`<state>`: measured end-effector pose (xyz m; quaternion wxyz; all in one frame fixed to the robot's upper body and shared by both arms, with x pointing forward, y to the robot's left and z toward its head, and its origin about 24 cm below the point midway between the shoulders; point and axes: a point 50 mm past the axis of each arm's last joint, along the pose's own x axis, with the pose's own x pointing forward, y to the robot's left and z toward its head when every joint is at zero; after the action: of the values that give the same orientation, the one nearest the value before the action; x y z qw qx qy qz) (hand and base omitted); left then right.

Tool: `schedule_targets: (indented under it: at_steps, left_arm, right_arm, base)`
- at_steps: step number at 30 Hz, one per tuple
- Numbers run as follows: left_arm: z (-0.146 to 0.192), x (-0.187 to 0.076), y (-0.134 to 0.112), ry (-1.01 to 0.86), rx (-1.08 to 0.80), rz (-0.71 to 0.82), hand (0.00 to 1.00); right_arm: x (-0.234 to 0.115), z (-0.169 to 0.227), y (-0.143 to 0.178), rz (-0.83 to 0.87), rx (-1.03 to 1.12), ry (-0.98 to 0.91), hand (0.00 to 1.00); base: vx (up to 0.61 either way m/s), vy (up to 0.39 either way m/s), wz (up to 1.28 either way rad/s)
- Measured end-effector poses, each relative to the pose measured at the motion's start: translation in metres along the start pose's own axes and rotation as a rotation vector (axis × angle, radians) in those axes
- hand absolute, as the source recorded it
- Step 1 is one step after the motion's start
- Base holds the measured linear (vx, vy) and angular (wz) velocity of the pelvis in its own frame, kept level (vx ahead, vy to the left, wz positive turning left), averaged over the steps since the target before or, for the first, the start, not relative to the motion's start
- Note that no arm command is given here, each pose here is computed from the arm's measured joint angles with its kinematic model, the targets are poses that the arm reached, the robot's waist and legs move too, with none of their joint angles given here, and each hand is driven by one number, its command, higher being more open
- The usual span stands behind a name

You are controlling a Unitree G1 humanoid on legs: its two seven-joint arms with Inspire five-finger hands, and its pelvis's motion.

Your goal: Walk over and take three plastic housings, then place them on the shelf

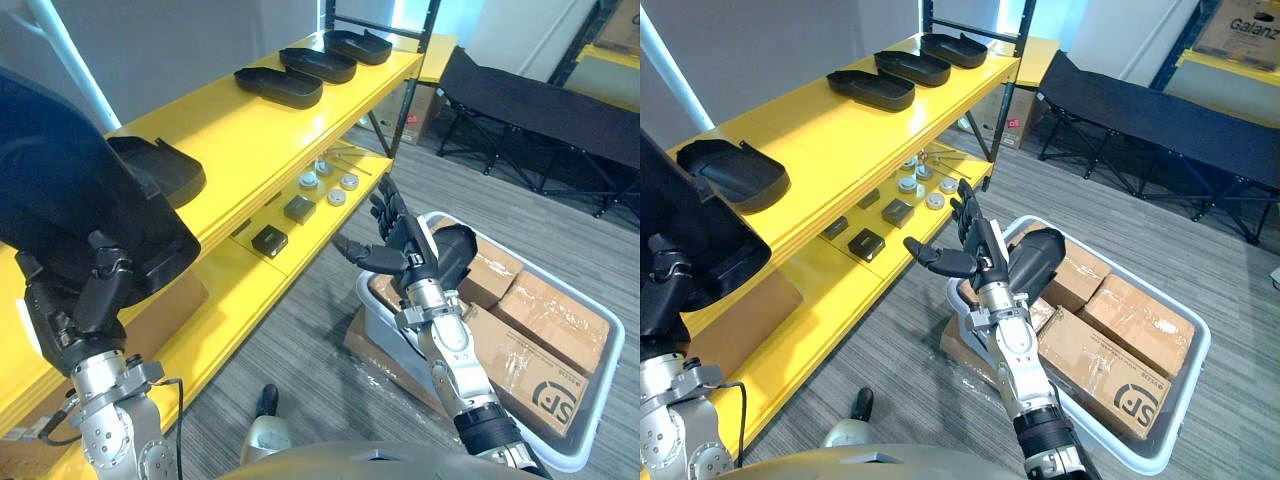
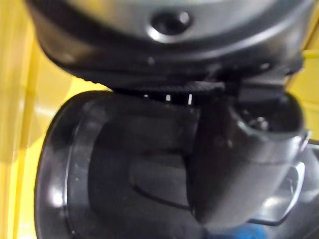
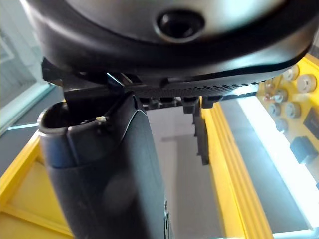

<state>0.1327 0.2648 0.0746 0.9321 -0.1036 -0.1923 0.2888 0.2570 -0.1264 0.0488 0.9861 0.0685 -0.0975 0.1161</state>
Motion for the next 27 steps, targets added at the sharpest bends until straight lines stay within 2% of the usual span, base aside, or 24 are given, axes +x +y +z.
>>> schedule_targets:
  at_steps: [3,5,11,20,27]
  left_arm:
    - [-0.002,0.000,-0.009,0.007,-0.021,-0.067,0.00]
    - [-0.005,0.002,-0.025,0.006,-0.062,-0.179,0.00]
    - [-0.008,0.000,-0.040,0.020,-0.125,-0.284,0.00]
    - [-0.012,-0.004,-0.052,0.037,-0.149,-0.284,0.00]
    - [0.010,0.004,-0.048,-0.098,-0.142,-0.270,0.00]
  right_arm:
    - [-0.006,-0.004,-0.002,-0.011,0.004,0.022,1.00]
    - [-0.018,-0.012,-0.009,-0.067,-0.008,0.062,1.00]
    - [-0.048,-0.015,-0.021,-0.154,-0.031,0.104,1.00]
    - [-0.045,-0.001,-0.031,-0.141,-0.018,0.032,1.00]
    - [-0.028,0.015,-0.027,-0.166,-0.023,-0.092,1.00]
  base:
    - [-0.06,-0.009,0.83]
    - [-0.05,0.030,1.03]
    - [-0.06,0.000,0.82]
    - [-0.04,-0.015,0.25]
    - [0.08,0.115,0.40]
